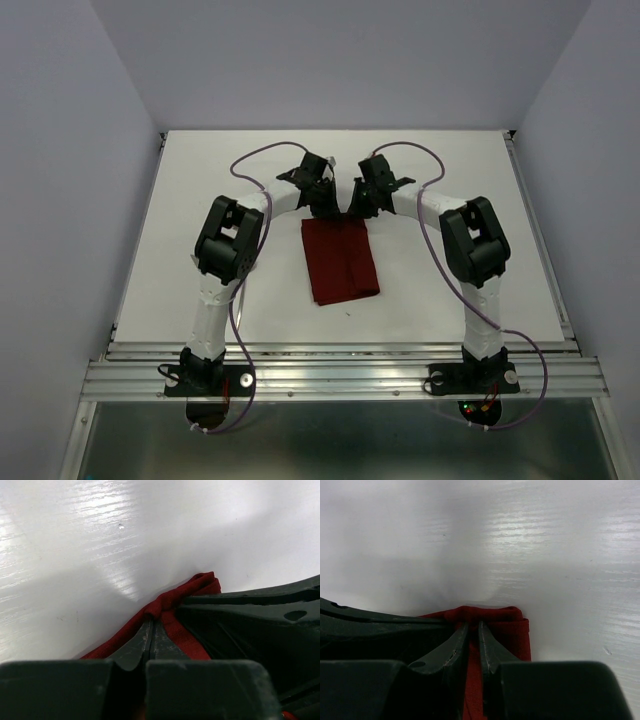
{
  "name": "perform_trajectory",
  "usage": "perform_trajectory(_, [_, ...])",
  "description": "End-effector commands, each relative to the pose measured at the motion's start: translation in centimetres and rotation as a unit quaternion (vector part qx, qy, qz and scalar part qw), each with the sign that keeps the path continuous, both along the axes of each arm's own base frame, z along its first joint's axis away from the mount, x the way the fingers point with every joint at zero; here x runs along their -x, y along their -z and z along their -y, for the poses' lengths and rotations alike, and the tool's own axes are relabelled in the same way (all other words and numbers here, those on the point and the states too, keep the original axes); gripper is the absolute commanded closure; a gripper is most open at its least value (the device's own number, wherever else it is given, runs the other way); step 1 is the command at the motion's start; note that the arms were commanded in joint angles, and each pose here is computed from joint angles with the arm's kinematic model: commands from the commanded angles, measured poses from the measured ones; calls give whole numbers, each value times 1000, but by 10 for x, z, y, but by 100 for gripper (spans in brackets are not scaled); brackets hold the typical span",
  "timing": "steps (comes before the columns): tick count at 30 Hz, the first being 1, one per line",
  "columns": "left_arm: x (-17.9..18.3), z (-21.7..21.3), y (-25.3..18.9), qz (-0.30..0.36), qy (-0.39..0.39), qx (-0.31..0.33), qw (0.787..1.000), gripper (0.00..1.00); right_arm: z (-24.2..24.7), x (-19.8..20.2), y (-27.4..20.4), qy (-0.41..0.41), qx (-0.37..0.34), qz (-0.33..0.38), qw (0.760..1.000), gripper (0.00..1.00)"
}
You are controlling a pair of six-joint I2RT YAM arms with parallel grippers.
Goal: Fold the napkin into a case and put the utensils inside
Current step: Smooth out the 2/3-rectangle-folded napkin at the center of the board.
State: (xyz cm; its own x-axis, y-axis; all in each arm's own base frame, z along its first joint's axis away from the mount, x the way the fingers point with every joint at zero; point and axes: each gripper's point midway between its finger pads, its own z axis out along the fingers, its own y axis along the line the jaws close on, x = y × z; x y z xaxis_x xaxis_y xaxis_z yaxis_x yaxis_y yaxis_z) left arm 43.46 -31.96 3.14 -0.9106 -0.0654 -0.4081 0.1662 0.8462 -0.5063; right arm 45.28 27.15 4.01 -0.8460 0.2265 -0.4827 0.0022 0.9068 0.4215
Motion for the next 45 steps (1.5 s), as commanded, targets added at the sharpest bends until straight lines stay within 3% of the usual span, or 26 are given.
perform_trajectory(1, [-2,-1,9,2,1,-15,1000,100,-2,6,-29,-11,1,25,1000,82])
perform_trajectory(10, [-1,0,7,6,8,-12,1000,100,20,14,-67,8,25,69,997,81])
perform_trajectory(16, [-1,0,8,4,8,-11,1000,100,30,49,-66,-6,11,55,998,81])
perform_trajectory(23, [1,0,14,-3,9,-11,1000,100,30,108,-37,-27,-14,10,999,82])
perform_trajectory(27, [1,1,18,-7,10,-11,1000,100,31,125,-17,-34,-26,-17,999,92])
perform_trajectory(34, [1,1,22,-11,11,-13,1000,100,41,150,19,-41,10,-59,997,99])
perform_trajectory(39, [2,-1,23,-12,11,-16,1000,100,39,148,-32,-53,-22,9,998,99])
perform_trajectory(45, [2,-1,25,-13,10,-18,1000,100,26,178,-38,-73,-104,-2,992,99])
